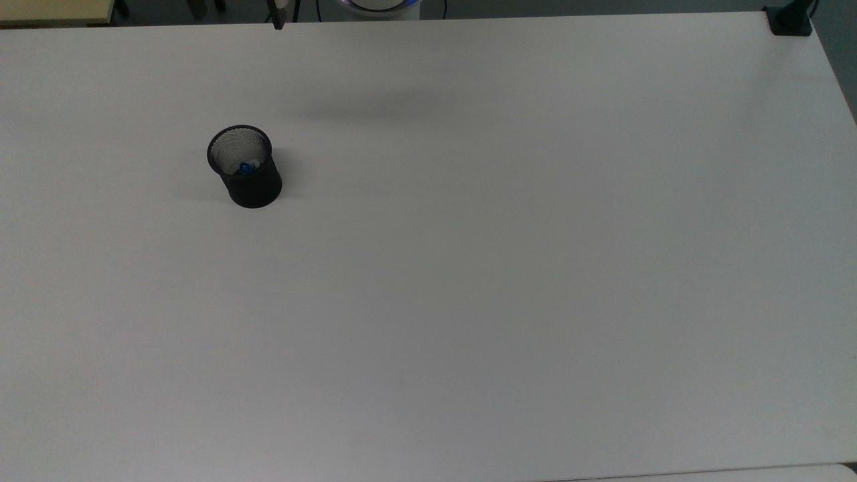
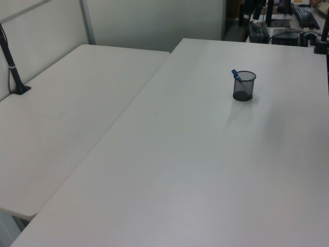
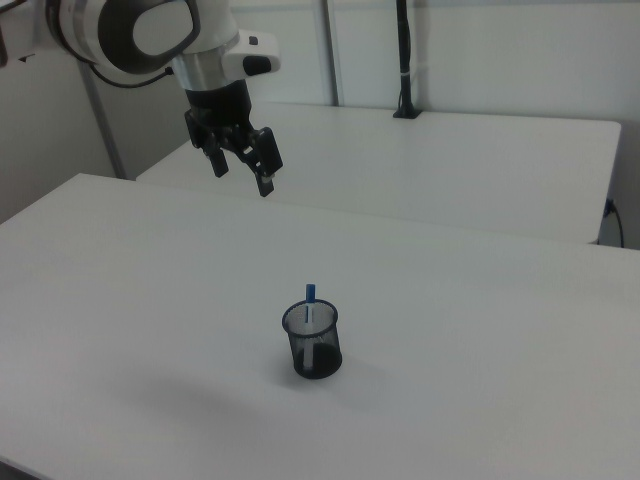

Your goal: Insert the marker

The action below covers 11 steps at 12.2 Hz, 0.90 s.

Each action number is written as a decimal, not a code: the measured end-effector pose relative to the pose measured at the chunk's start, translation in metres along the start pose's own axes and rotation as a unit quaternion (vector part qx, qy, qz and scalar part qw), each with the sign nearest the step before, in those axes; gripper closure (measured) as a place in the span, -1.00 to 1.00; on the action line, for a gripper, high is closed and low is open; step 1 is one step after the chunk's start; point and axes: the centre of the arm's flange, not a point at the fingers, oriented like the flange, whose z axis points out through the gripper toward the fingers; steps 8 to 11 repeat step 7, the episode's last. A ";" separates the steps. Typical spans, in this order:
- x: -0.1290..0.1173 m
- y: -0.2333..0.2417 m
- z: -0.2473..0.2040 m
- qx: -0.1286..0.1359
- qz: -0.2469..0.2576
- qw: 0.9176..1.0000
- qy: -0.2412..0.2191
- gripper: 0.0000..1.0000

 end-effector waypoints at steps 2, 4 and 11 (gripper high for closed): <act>0.001 -0.004 0.005 -0.031 -0.017 0.999 -0.005 -1.00; 0.007 -0.023 0.014 -0.049 -0.041 0.998 -0.011 -1.00; 0.011 -0.030 0.018 -0.051 -0.048 0.997 -0.013 -1.00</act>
